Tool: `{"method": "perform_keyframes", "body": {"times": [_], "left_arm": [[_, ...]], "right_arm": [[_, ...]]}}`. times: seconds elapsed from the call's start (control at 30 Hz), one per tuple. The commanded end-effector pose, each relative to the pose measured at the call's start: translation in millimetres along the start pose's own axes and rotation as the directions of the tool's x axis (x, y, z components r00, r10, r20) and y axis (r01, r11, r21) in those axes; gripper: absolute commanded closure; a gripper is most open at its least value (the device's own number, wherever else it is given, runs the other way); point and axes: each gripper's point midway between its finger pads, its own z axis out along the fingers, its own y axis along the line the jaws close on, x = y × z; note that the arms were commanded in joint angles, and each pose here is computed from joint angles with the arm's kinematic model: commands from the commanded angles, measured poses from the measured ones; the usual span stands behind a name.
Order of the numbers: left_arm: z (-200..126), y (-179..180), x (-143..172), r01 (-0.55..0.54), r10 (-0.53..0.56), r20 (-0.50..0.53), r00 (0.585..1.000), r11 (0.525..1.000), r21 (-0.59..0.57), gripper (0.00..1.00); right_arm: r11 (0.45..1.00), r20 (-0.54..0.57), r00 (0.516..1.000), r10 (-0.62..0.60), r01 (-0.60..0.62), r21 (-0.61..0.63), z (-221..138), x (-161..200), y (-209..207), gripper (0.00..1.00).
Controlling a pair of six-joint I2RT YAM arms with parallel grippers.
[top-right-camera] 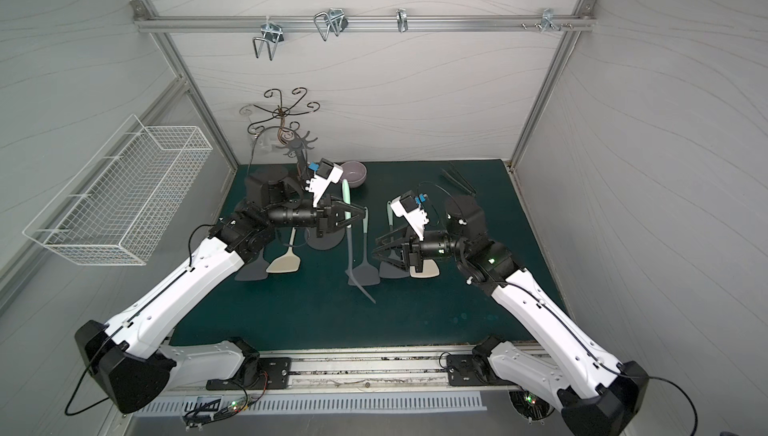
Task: Take the spatula off the kitchen utensil rack
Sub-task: Place the spatula at the center of the board.
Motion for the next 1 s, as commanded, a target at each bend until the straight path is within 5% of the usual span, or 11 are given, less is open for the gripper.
{"method": "perform_keyframes", "body": {"times": [0.0, 0.2, 0.67, 0.97], "left_arm": [[-8.9, -40.7, -11.0, -0.084, 0.081, 0.023, 0.996, 0.976, 0.203, 1.0], [-8.3, -43.1, -12.1, -0.067, 0.063, 0.028, 0.998, 0.97, 0.233, 1.0], [-14.9, -50.9, -17.1, -0.089, 0.075, 0.068, 0.995, 0.97, 0.226, 1.0], [-14.7, -47.1, -14.7, -0.077, 0.064, 0.066, 0.996, 0.974, 0.214, 1.0]], "right_arm": [[0.984, -0.033, 0.998, 0.052, -0.057, -0.169, 9.3, 0.0, 19.4, 0.53], [0.987, -0.025, 1.0, -0.013, 0.009, -0.16, 37.8, -8.7, 26.0, 0.6], [0.995, 0.02, 1.0, -0.024, 0.026, -0.096, 63.7, -13.8, 9.4, 1.0], [0.999, 0.049, 0.998, -0.039, 0.04, -0.029, 52.8, -12.3, 7.9, 1.0]]}}
